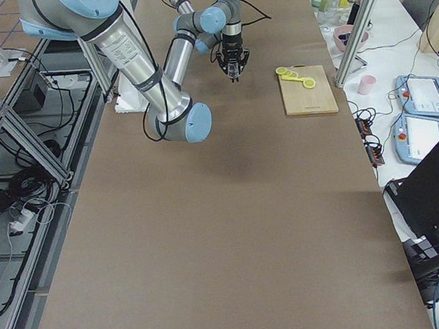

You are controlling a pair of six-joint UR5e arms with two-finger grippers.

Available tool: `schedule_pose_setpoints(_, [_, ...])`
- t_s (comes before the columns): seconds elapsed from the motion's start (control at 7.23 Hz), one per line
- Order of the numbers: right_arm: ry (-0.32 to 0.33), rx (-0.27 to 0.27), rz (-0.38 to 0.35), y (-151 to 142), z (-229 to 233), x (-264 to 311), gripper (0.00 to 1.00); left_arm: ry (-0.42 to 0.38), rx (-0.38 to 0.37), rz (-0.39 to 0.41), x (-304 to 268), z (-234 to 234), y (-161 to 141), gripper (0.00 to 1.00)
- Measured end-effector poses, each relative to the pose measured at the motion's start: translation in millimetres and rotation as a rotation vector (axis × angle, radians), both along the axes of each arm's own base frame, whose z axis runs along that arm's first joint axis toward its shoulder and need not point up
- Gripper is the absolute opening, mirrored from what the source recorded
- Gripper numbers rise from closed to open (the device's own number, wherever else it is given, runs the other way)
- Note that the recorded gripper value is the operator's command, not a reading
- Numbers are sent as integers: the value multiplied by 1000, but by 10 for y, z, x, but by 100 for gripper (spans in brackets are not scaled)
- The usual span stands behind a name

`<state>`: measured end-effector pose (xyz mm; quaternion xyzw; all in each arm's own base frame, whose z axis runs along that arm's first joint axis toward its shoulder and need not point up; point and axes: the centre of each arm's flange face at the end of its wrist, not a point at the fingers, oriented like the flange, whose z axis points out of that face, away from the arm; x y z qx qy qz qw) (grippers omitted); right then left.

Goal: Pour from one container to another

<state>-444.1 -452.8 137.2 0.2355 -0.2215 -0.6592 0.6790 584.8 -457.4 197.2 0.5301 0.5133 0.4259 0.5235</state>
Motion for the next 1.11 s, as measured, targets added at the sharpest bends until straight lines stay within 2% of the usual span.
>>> schedule_pose_setpoints(1.11, [65,10,-27,50,-82,-18,0,5,2,1,-60,36,41,0])
